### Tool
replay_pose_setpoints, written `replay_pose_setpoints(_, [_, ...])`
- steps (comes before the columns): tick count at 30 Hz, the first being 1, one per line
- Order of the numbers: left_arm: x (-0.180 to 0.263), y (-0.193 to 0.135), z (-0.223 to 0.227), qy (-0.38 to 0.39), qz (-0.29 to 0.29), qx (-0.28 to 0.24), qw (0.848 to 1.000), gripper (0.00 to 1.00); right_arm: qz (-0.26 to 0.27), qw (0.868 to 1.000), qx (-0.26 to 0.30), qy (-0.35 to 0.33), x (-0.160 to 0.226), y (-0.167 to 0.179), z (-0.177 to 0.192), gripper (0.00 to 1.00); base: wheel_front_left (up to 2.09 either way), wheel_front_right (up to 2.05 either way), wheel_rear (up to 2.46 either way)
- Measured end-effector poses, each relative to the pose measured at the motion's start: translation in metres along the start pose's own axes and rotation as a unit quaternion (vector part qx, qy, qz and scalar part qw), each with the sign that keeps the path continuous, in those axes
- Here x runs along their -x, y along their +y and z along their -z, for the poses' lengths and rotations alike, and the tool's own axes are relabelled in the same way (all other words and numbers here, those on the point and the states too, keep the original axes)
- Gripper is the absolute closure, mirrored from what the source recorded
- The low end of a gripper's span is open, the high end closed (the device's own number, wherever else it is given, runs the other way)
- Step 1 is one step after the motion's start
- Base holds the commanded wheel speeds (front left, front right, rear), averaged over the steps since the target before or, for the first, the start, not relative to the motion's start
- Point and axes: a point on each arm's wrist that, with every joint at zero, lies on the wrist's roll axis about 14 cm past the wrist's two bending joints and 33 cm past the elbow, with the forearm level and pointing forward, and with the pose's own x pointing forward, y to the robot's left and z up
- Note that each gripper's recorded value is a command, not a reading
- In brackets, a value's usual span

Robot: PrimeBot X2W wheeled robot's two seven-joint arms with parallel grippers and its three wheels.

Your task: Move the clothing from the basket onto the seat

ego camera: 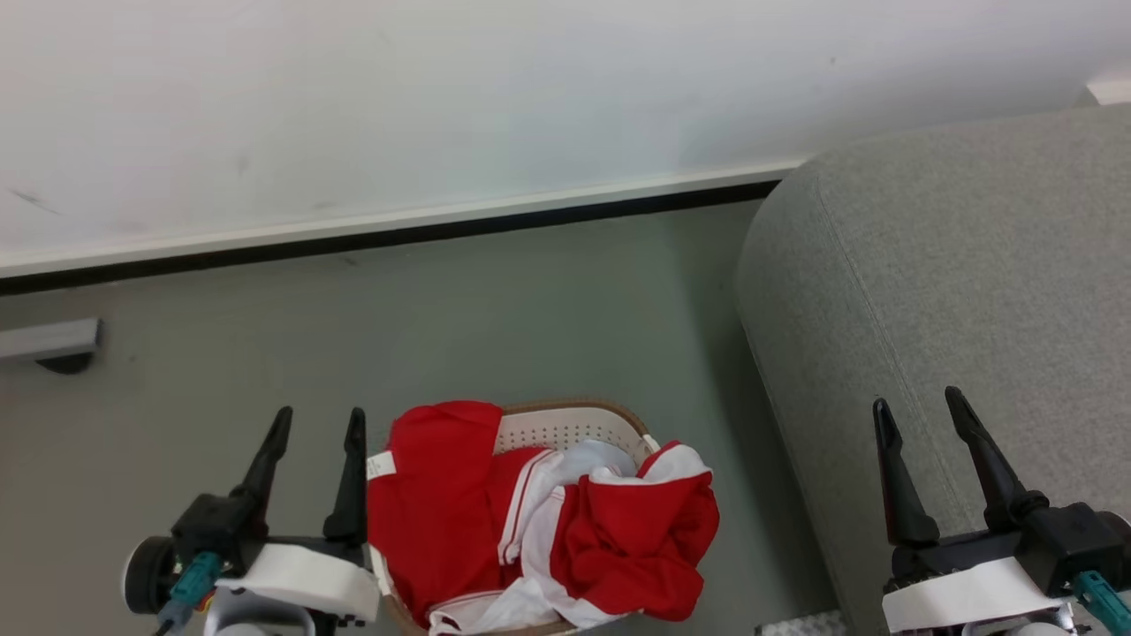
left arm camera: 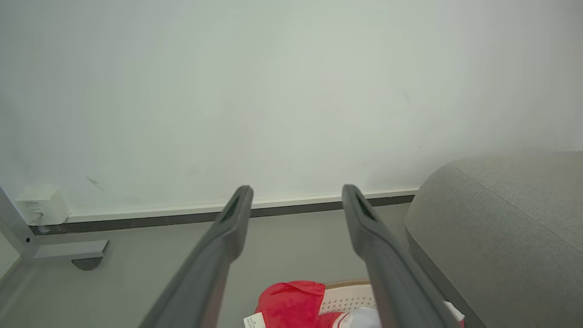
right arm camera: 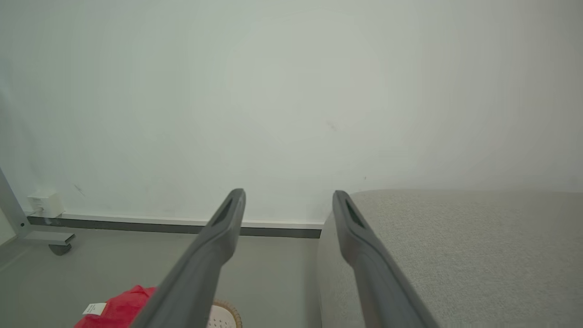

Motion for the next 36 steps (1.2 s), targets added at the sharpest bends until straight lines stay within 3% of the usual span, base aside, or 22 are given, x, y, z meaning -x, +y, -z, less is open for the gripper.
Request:
replay_pose_setpoints(12, [-0.051, -0.038, 0.102, 0.118, 0.101, -0.014, 0.988, 0.0, 0.052, 0.998, 0.004, 0.02, -0.019, -0.036, 0.017, 0.0, 0.0, 0.0, 0.0])
replay_pose_setpoints(20, [-0.064, -0.06, 0.194, 0.237, 0.176, -0.046, 0.954, 0.0, 0.079, 0.996, 0.004, 0.036, -0.03, -0.055, 0.032, 0.0, 0.0, 0.0, 0.0])
replay_pose_setpoints(30, [-0.053, -0.082, 0.29, 0.379, 0.279, -0.144, 0.87, 0.0, 0.103, 0.993, -0.004, 0.066, -0.037, -0.071, 0.057, 0.0, 0.0, 0.0, 0.0])
replay_pose_setpoints(36, [-0.035, -0.079, 0.337, 0.45, 0.322, -0.204, 0.808, 0.0, 0.127, 0.988, -0.005, 0.084, -0.028, -0.085, 0.066, 0.0, 0.0, 0.0, 0.0])
